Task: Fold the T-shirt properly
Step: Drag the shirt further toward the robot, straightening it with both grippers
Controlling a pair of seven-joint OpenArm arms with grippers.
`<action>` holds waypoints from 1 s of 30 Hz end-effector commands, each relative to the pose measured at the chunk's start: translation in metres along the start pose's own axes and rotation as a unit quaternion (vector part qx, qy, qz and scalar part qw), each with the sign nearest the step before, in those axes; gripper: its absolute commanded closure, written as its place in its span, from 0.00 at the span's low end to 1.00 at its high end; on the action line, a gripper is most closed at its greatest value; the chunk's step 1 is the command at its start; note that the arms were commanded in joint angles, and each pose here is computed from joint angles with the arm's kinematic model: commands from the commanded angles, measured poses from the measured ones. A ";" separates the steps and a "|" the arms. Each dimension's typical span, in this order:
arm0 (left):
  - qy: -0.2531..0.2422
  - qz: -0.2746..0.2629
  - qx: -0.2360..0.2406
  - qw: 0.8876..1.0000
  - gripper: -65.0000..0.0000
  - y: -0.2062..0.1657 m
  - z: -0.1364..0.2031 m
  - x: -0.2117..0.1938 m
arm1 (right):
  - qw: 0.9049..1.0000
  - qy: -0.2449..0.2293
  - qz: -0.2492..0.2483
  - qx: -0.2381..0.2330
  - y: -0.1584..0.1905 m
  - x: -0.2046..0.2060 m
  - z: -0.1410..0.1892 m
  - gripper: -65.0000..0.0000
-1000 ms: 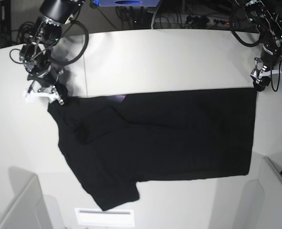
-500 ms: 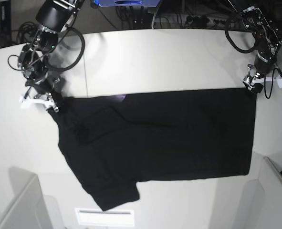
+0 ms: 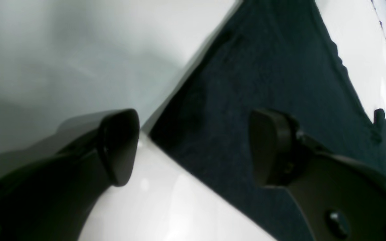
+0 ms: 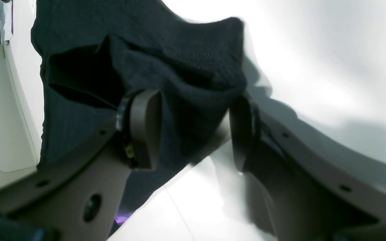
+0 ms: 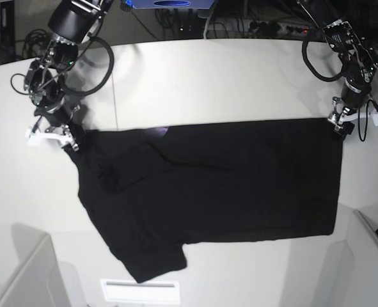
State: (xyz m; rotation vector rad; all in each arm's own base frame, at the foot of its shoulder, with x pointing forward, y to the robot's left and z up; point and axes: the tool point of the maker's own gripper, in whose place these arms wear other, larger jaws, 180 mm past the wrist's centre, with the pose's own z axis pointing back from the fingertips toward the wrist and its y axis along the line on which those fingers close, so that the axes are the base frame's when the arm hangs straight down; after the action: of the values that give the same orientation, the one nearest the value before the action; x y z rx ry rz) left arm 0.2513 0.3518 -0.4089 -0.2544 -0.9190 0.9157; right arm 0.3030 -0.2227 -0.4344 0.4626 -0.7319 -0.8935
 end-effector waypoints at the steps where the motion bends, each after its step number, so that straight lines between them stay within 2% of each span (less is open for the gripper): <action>1: -0.003 -0.002 -0.004 1.000 0.24 -0.003 -0.002 0.006 | 1.000 0.002 0.005 -0.008 -0.002 0.002 0.001 0.53; 7: 0.006 0.013 -0.005 1.000 0.24 -0.004 -0.011 0.001 | 1.000 0.001 0.005 -0.007 -0.001 0.003 0.001 0.53; 9: 0.018 0.007 -0.009 1.000 0.28 -0.009 -0.016 -0.006 | 1.000 0.000 0.005 -0.007 -0.001 0.004 0.000 0.53; 11: 0.031 0.001 -0.014 0.999 0.40 -0.014 -0.019 -0.015 | 1.000 0.001 0.006 -0.006 0.000 0.003 0.000 0.53; 16: 0.035 -0.002 -0.017 0.999 0.82 -0.018 -0.021 -0.017 | 1.000 0.000 0.006 -0.006 0.000 0.004 0.000 0.55; 19: 0.033 -0.001 -0.017 0.999 1.00 -0.017 -0.021 -0.016 | 1.000 0.000 0.007 -0.005 0.001 0.004 0.000 0.73; 23: 0.032 -0.001 -0.016 0.999 1.00 -0.017 -0.020 -0.015 | 0.999 0.002 0.040 0.034 0.017 0.004 -0.004 1.00; 25: 0.034 -0.003 -0.017 0.999 1.00 -0.017 -0.021 -0.015 | 0.998 0.007 0.045 0.043 0.020 0.003 -0.008 1.00; 30: 0.035 -0.006 -0.016 0.999 1.00 -0.016 -0.018 -0.016 | 0.999 -0.006 0.033 0.031 0.007 0.015 -0.003 1.00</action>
State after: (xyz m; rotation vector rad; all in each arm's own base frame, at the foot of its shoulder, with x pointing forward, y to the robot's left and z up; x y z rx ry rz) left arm 0.2679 0.3277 -0.4271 -0.3173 -0.8567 0.8856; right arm 0.3059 -0.2226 -0.4393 0.4862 -0.7332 -0.8273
